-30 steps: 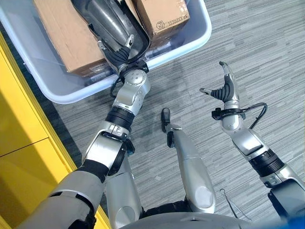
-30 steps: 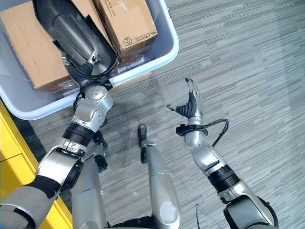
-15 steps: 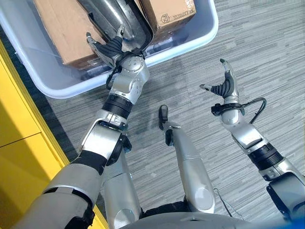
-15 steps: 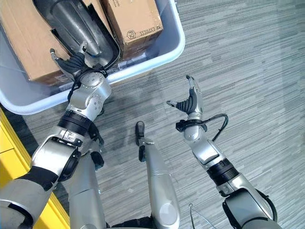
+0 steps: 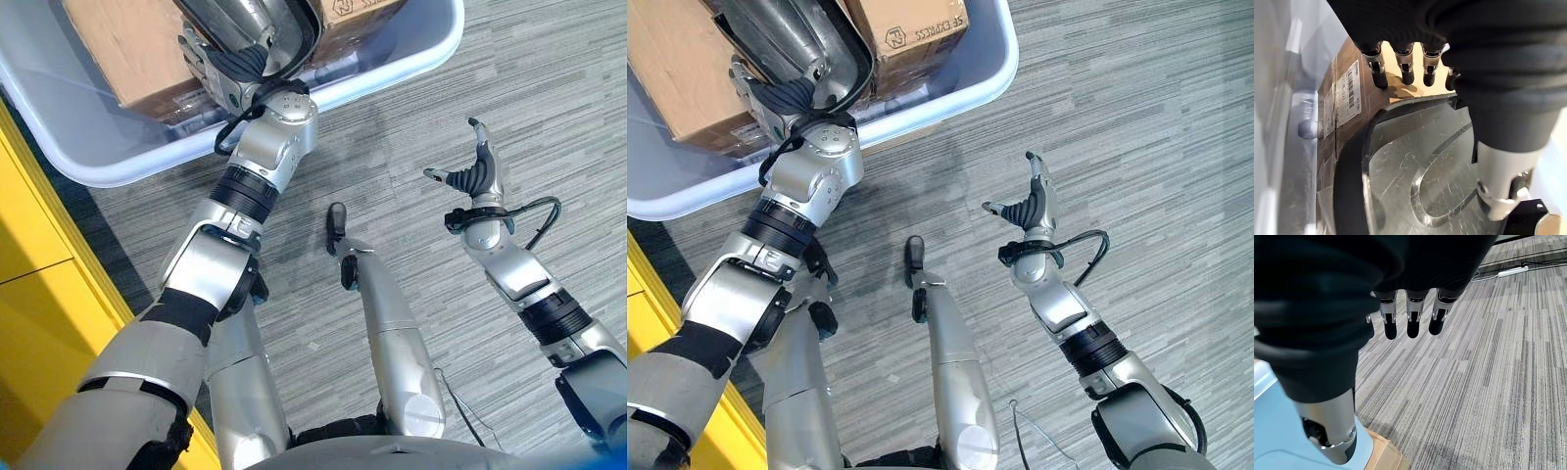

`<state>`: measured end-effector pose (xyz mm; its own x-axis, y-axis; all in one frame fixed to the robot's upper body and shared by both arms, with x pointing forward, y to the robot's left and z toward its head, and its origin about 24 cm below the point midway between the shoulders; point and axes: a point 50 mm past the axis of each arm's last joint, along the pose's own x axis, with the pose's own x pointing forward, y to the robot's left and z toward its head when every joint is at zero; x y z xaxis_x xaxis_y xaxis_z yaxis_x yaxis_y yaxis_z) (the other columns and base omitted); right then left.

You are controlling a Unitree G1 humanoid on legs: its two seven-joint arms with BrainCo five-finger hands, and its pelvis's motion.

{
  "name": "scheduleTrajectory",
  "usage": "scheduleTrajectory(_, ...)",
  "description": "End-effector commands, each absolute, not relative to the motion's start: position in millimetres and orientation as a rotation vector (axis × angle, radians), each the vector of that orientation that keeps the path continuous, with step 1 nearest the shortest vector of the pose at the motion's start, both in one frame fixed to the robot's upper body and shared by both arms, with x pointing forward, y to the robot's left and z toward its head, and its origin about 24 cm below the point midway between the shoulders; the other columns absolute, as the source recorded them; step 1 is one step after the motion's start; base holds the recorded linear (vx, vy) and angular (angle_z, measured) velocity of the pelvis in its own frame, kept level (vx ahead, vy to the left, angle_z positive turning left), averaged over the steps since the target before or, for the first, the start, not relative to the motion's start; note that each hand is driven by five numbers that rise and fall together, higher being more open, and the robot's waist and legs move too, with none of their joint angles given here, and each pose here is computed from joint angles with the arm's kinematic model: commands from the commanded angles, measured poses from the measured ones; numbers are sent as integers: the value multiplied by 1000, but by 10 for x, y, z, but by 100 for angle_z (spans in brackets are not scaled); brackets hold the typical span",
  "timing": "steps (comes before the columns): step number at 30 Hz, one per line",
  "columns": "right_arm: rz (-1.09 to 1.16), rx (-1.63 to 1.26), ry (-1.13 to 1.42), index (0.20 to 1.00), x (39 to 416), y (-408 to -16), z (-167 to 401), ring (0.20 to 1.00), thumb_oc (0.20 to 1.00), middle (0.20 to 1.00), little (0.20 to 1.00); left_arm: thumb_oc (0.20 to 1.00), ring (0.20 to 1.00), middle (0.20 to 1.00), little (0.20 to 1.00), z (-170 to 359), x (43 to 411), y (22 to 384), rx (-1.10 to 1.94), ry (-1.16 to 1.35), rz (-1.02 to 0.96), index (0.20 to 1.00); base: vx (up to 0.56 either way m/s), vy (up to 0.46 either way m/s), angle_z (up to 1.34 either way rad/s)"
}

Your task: Move parts from the plastic box to the shelf.

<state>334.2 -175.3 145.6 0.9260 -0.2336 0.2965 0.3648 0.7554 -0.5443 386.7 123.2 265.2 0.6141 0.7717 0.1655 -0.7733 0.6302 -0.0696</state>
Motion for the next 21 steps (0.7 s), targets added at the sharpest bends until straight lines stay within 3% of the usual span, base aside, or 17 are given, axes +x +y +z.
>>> scheduleTrajectory(1, -365, -618, -281, 1000, 3336, -1839, 1681, 1000, 1000, 1000, 1000, 1000, 1000, 1000, 1000, 1927, 3992, 1614, 93, 136, 846, 1000, 7, -39, -7)
scheduleTrajectory(11, -367, -566, -283, 1000, 3344, -1830, 1711, 1000, 1000, 1000, 1000, 1000, 1000, 1000, 1000, 1912, 3988, 1769, 191, 191, 909, 1000, 4, -80, -12)
scheduleTrajectory(12, -365, -568, -285, 1000, 3341, -1832, 1718, 1000, 1000, 1000, 1000, 693, 693, 693, 693, 1898, 3987, 1777, 214, 204, 904, 693, -4, -23, -3)
scheduleTrajectory(13, -364, -569, -286, 1000, 3337, -1837, 1723, 1000, 1000, 1000, 1000, 501, 501, 501, 501, 1883, 3983, 1789, 233, 211, 905, 501, -2, -13, -14)
scheduleTrajectory(14, -368, -568, -287, 1000, 3332, -1843, 1724, 1000, 1000, 1000, 1000, 200, 200, 200, 200, 1866, 3981, 1800, 257, 221, 901, 200, -1, -4, -11)
scheduleTrajectory(21, -370, -577, -304, 1000, 3323, -1847, 1735, 1000, 1000, 1000, 1000, 200, 200, 200, 200, 1766, 3967, 1892, 343, 280, 894, 200, -4, 3, 12)
